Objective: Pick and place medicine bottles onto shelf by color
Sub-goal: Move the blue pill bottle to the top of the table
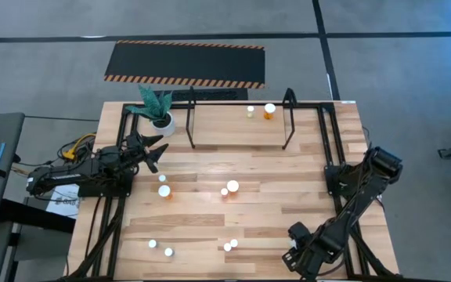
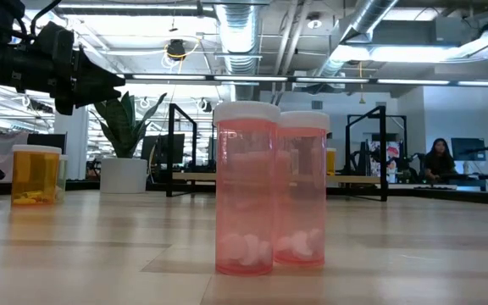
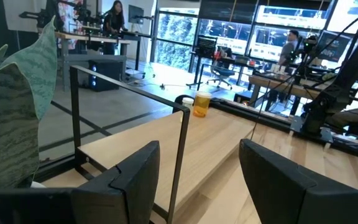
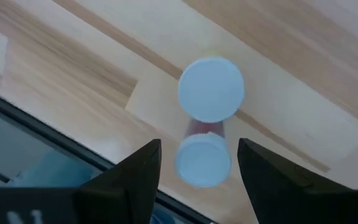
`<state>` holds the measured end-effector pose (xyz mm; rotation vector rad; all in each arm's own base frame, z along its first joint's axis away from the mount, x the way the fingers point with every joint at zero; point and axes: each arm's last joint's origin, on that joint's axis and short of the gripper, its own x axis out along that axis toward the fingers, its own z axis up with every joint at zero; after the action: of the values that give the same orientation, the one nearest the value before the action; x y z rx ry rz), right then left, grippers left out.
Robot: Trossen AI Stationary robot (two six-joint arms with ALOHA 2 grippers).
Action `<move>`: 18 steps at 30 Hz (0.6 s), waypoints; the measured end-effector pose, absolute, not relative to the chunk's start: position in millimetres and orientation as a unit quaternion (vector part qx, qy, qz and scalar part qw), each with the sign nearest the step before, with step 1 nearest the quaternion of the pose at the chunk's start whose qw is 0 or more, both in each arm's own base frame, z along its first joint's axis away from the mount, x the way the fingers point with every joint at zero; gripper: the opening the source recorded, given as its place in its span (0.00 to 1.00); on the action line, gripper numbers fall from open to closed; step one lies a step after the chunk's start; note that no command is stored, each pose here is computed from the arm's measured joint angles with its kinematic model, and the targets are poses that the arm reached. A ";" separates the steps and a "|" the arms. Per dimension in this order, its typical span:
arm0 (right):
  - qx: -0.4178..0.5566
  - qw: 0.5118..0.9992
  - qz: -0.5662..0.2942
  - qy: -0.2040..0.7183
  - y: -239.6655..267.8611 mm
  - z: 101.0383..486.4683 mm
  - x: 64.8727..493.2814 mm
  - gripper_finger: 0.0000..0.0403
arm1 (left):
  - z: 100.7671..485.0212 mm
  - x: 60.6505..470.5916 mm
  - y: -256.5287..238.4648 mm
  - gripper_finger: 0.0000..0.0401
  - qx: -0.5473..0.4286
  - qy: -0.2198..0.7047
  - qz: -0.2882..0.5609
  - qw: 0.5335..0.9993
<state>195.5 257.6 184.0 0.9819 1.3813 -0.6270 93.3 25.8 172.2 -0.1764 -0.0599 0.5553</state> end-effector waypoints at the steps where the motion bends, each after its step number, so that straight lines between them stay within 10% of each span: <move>1: 0.427 0.619 -0.273 0.600 257.6 183.8 195.5 0.58 | 172.2 93.3 25.9 0.52 -0.087 -0.030 0.274 0.957; 18: 0.430 0.619 -0.269 0.599 258.1 184.6 195.9 0.44 | 172.2 93.3 25.8 0.52 -0.087 -0.029 0.274 0.957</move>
<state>195.9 258.1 184.6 0.9900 1.3772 -0.6197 93.3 25.8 172.2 -0.1764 -0.0598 0.5555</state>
